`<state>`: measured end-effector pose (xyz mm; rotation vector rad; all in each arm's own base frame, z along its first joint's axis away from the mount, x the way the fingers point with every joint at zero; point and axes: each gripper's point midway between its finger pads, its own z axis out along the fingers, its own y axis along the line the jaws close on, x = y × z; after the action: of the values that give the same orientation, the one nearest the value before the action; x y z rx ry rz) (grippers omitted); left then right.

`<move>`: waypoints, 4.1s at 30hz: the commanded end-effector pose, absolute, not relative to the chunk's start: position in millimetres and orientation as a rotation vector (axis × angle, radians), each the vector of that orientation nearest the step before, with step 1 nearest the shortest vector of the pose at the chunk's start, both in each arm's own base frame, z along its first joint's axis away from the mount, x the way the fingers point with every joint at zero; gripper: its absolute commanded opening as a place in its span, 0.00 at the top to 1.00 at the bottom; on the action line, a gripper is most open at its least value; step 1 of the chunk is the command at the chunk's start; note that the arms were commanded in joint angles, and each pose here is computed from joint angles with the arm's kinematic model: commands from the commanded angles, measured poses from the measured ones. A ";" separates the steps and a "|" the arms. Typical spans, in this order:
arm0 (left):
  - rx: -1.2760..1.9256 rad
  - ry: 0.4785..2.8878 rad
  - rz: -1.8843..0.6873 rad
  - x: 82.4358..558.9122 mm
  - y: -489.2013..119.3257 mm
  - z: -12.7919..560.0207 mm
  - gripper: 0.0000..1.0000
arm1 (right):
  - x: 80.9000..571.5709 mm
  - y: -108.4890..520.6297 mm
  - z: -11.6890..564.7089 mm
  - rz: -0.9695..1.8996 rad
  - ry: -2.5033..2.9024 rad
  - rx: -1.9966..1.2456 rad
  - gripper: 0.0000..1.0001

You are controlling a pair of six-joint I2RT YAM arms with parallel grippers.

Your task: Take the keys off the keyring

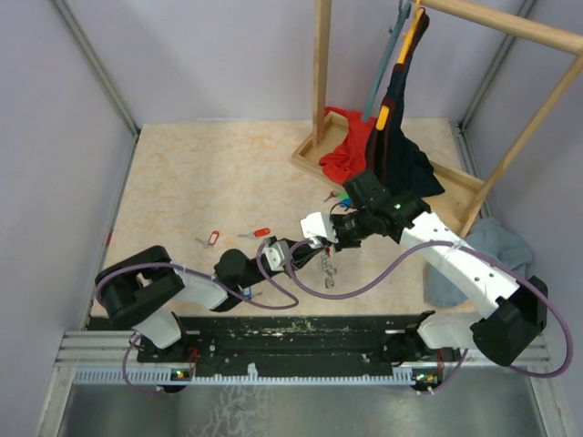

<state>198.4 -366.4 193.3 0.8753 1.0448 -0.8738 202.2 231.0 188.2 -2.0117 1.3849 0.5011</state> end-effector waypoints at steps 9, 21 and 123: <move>0.894 1.022 -0.892 196.4 -367.5 197.5 0.84 | 198.4 241.0 213.4 0.501 1.271 -1.977 1.00; 0.912 1.001 -0.932 192.0 -371.2 201.6 0.93 | 195.3 241.7 209.0 0.524 1.267 -1.985 1.00; 0.801 1.046 -1.002 171.9 -324.1 235.5 0.46 | 213.3 220.1 217.0 0.444 1.350 -1.880 1.00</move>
<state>172.5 -319.2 252.9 0.7140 1.0067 -1.0334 197.4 232.6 197.8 -1.7878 1.4313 0.7756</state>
